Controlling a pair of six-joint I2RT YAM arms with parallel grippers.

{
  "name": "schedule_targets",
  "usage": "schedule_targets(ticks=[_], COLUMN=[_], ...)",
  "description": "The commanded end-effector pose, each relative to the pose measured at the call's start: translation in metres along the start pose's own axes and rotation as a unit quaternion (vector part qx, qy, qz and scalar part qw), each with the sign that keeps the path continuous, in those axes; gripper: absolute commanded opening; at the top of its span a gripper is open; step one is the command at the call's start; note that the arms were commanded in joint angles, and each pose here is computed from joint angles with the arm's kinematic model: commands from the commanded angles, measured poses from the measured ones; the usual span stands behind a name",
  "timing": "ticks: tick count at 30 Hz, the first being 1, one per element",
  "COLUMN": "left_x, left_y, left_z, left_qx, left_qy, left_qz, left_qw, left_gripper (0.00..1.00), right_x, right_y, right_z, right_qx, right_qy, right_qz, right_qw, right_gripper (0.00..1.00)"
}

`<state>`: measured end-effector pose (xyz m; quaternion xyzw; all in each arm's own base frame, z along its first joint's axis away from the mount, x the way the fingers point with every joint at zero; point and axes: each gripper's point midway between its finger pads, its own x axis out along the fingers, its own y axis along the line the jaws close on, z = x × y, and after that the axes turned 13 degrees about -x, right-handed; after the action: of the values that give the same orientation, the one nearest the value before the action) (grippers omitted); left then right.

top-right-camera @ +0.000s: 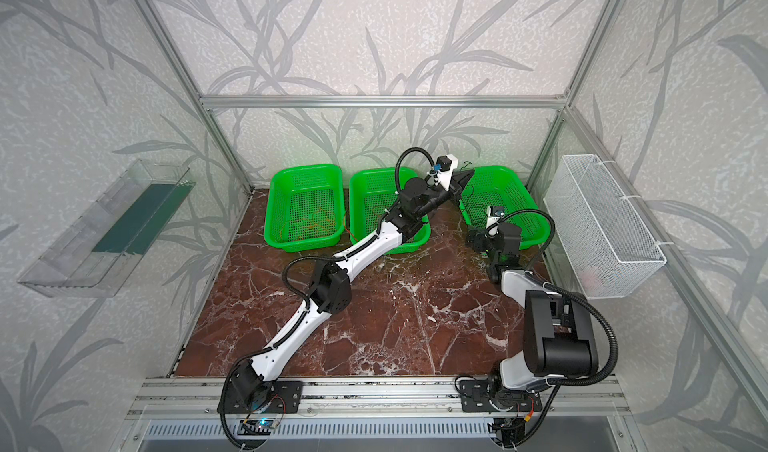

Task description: Untangle the cables

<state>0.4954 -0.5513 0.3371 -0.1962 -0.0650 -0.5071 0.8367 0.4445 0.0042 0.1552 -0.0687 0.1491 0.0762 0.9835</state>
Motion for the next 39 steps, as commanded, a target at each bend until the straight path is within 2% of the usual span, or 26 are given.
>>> schedule_targets(ticks=[1,6,9,11,12,13,14,16,17,18,19,20,22,23,24,27,30,35,36,39], left_x=[0.001,0.001,0.001,0.001,0.001,0.001,0.001,0.0,0.0,-0.001,-0.001,-0.002,-0.005,-0.008,-0.011,-0.024,-0.042,-0.076,-0.084,-0.106], left_y=[-0.02,-0.029,-0.032,-0.033,-0.033,-0.033,-0.033,-0.032,-0.032,-0.03,-0.03,-0.029,-0.026,-0.024,-0.023,-0.022,-0.017,-0.011,-0.01,-0.008], left_z=[0.021,0.018,0.017,0.013,0.013,0.012,0.01,0.012,0.014,0.017,0.019,0.023,0.029,0.031,0.034,0.043,0.052,0.057,0.059,0.062], left_qx=[-0.01,-0.013,-0.014,-0.017,-0.016,-0.018,-0.018,-0.015,-0.014,-0.013,-0.012,-0.009,-0.004,0.0,0.005,0.027,0.046,0.069,0.073,0.082], left_qy=[-0.024,-0.017,-0.015,-0.012,-0.011,-0.009,-0.007,-0.006,-0.007,-0.008,-0.008,-0.008,-0.005,-0.002,0.0,0.01,0.017,0.051,0.058,0.077], left_qz=[-0.026,-0.039,-0.042,-0.043,-0.044,-0.045,-0.045,-0.044,-0.043,-0.041,-0.039,-0.037,-0.029,-0.024,-0.017,-0.004,0.013,0.034,0.04,0.054], left_qw=[0.999,0.999,0.999,0.999,0.999,0.999,0.999,0.999,0.999,0.999,0.999,0.999,1.0,1.0,1.0,1.0,0.999,0.996,0.995,0.992], left_gripper=[0.0,0.0,0.0,0.0,0.0,0.0,0.0,0.0,0.0,0.06,0.21,0.4,0.7,0.94,0.99,0.99,0.99,0.99,0.99,0.99], right_x=[-0.004,0.017,0.033,0.043,0.048,0.052,0.056,0.062,0.064,0.067,0.07,0.074,0.082,0.087,0.09,0.098,0.099,0.106,0.106,0.099], right_y=[0.013,-0.007,-0.002,0.002,0.001,-0.001,-0.007,-0.019,-0.021,-0.025,-0.031,-0.04,-0.059,-0.07,-0.079,-0.101,-0.117,-0.129,-0.133,-0.137], right_z=[0.076,0.096,0.104,0.109,0.11,0.111,0.11,0.107,0.106,0.106,0.104,0.1,0.085,0.076,0.067,0.042,0.023,-0.012,-0.018,-0.022], right_qx=[-0.021,0.008,0.006,0.014,0.019,0.025,0.034,0.041,0.032,0.027,0.027,0.026,0.022,0.025,0.026,0.017,0.011,0.009,0.011,0.018], right_qy=[-0.157,-0.178,-0.187,-0.2,-0.204,-0.205,-0.202,-0.191,-0.184,-0.175,-0.162,-0.141,-0.08,-0.044,-0.015,0.055,0.101,0.179,0.198,0.218], right_qz=[0.051,0.016,0.043,0.064,0.068,0.064,0.049,0.017,0.009,0.0,-0.017,-0.042,-0.089,-0.117,-0.137,-0.192,-0.237,-0.246,-0.255,-0.268], right_qw=[0.986,0.984,0.981,0.978,0.976,0.976,0.978,0.981,0.982,0.984,0.986,0.989,0.993,0.992,0.99,0.98,0.966,0.953,0.947,0.938], right_gripper=[0.94,0.92,0.89,0.82,0.73,0.46,0.27,0.07,0.02,0.0,0.0,0.0,0.0,0.0,0.0,0.0,0.0,0.0,0.07,0.54])
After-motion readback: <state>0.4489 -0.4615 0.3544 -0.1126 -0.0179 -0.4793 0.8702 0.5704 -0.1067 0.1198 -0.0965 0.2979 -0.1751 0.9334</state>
